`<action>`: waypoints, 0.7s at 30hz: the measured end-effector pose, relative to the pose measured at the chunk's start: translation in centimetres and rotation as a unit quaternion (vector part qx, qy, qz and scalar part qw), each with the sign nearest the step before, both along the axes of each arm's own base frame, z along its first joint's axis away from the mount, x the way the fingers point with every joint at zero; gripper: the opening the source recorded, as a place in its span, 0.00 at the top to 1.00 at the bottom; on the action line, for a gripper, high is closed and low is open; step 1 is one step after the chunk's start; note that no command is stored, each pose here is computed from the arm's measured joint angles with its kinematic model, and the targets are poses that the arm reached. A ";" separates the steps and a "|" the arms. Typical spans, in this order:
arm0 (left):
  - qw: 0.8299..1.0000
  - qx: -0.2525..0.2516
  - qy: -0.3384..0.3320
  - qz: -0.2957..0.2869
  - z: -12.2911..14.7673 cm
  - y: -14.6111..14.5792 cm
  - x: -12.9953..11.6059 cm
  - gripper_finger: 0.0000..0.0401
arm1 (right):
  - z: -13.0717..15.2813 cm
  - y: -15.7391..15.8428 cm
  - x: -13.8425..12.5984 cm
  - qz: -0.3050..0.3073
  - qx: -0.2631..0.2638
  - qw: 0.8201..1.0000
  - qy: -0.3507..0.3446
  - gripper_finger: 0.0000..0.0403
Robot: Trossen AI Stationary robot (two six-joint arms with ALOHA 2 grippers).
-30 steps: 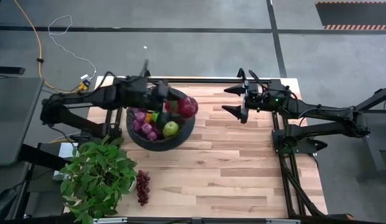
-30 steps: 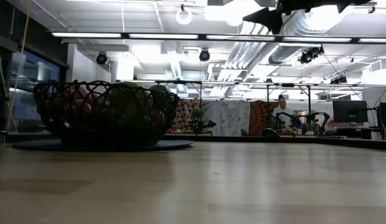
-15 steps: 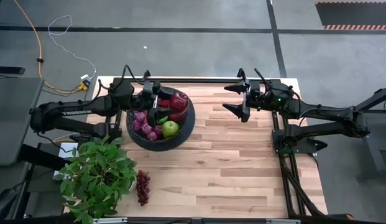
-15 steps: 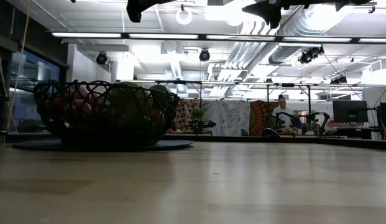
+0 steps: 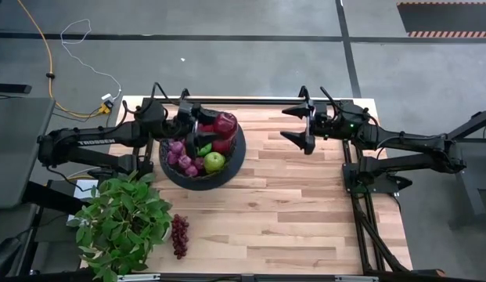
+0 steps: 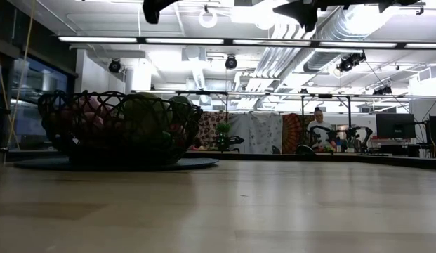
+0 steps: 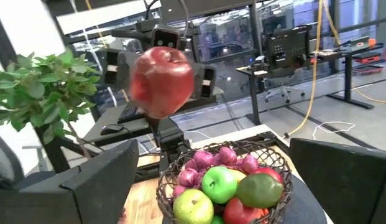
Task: Build produce basket
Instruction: Put the red apple into the wire basket
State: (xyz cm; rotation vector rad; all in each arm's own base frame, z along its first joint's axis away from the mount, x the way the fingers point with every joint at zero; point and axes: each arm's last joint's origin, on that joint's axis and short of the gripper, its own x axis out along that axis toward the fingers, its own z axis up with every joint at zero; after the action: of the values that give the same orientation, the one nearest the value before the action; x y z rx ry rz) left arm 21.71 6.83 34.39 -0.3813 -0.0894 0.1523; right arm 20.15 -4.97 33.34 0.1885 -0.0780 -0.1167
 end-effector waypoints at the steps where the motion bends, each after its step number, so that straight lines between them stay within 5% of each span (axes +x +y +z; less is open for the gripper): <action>1: 1.000 0.001 0.000 0.004 0.0 0.0 0.0 0.19 | 0.0 0.0 0.0 0.005 -0.001 1.000 0.000 0.01; 14: 1.000 -0.009 0.000 0.015 0.0 0.1 0.0 0.19 | 0.0 0.1 0.0 0.020 0.000 1.000 0.000 0.01; 18: 0.997 -0.023 0.012 0.079 0.4 0.6 -0.2 0.19 | 0.0 0.1 0.0 0.020 0.001 1.000 0.000 0.01; 21: 0.984 -0.025 0.080 0.156 1.2 1.6 -0.8 0.19 | 0.0 0.1 0.0 0.020 0.002 1.000 0.000 0.01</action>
State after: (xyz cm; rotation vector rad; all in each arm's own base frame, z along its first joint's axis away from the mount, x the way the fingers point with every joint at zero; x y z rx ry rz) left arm 20.88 8.38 35.59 -0.4025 0.0152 0.4942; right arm 20.17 -4.86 33.33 0.1935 -0.0734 -0.0776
